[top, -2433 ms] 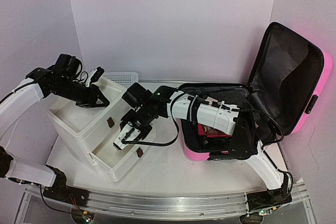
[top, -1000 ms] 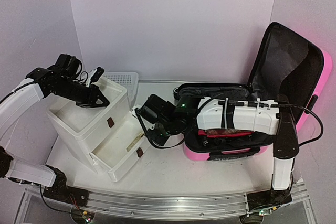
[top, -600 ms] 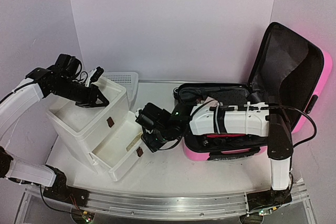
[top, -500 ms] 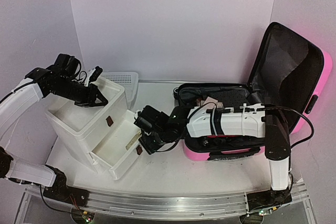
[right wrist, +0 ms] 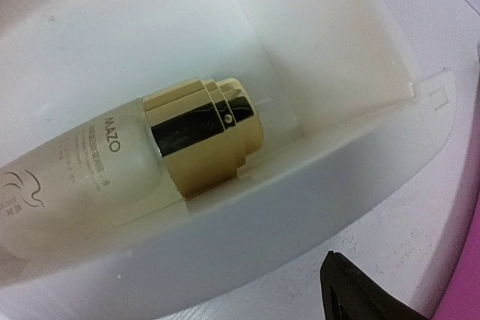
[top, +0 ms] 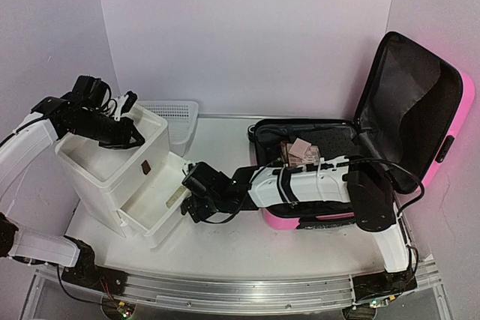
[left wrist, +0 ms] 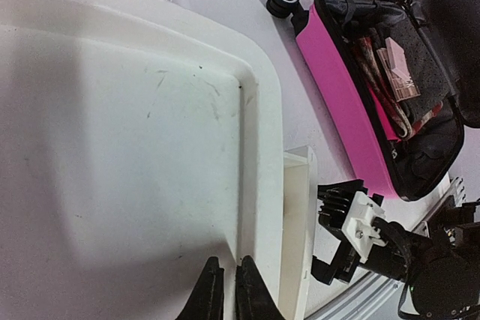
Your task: Open, take out, and arrange the luggage
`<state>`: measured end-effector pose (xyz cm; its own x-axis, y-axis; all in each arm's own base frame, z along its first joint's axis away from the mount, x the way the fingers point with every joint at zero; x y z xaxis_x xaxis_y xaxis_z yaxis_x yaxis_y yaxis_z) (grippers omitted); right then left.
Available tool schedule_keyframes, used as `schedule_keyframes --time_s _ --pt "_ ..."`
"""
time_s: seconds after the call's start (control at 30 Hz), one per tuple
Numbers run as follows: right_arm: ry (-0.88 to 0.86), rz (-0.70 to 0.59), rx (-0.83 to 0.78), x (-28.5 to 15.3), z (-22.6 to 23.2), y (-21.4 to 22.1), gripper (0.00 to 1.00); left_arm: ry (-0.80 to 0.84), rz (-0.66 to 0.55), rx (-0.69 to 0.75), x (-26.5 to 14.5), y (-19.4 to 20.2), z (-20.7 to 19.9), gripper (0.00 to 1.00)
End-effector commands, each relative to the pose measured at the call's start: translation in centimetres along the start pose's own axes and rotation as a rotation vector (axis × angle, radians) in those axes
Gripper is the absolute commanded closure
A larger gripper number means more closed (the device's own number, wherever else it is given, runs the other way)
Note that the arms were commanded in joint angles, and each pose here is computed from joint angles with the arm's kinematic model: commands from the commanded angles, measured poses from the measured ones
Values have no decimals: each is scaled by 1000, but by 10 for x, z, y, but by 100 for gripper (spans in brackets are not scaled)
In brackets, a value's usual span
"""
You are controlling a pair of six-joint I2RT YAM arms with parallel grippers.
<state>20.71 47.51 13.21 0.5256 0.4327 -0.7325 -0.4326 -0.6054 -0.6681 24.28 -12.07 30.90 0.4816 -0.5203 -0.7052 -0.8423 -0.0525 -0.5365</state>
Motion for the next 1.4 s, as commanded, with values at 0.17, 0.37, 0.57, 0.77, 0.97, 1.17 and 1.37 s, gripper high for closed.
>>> schedule_keyframes --time_s 0.17,0.37,0.57,0.77,0.97,1.17,1.37 --pt "-119 -466 201 -53 7 -91 19 18 189 -15 7 27 -3 74" --pt "-96 -443 162 -74 -5 -74 17 -43 169 16 2 16 -3 54" --pt "-64 -442 136 -93 -17 -64 15 -209 188 83 5 10 12 38" --pt "-23 -430 104 -95 -23 -54 14 -321 258 131 19 13 28 38" --pt "-21 -412 66 -92 -22 -47 14 -343 328 143 30 18 34 51" --pt "9 -392 37 -93 -28 -37 14 -324 407 120 35 32 36 66" --pt "45 -384 59 -103 -37 -26 13 -361 437 110 36 44 29 84"
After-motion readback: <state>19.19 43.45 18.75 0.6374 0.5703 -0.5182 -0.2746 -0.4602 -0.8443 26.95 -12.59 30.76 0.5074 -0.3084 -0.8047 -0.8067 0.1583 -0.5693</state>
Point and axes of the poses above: each gripper's point midway between its finger pads, its own x axis out along the fingers, its own z axis along the line the jaws close on, y = z × x, the point moved 8 cm from there along -x, back along the fingers, and after that the axes turned 9 degrees about -x, right-handed, at the moved point
